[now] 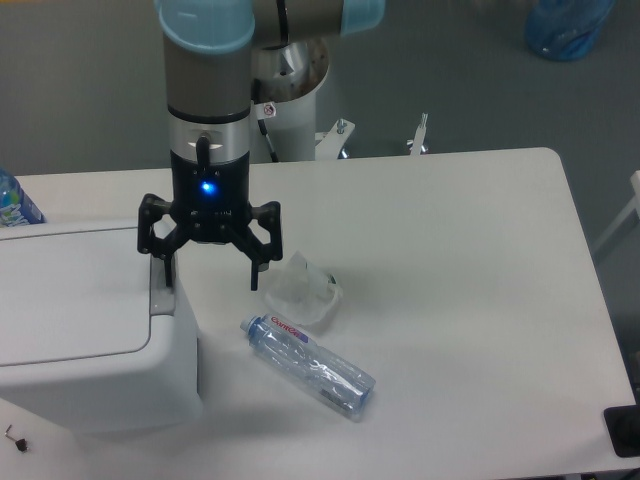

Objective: Open the trash can

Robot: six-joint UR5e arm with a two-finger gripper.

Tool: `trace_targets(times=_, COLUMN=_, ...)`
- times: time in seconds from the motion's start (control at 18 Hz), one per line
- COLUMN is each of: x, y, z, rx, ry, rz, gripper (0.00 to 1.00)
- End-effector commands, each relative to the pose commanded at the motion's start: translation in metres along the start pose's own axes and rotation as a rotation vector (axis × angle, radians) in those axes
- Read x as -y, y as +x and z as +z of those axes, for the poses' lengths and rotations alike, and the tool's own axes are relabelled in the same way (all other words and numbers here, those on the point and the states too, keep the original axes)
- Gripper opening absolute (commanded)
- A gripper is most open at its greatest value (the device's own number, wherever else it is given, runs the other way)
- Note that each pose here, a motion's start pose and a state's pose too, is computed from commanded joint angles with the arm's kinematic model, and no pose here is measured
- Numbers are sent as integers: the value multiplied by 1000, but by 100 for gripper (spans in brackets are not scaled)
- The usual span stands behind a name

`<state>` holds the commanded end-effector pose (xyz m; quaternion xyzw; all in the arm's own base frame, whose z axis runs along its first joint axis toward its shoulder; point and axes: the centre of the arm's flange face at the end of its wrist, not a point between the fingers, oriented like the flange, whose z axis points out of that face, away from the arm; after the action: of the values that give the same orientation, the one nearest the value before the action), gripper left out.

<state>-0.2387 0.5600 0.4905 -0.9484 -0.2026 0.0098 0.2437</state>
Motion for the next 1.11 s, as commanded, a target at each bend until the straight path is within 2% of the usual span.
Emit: trace_targets(times=1.11, x=1, y=3, z=5, rx=-2, ry=-5, rz=5, gripper=100)
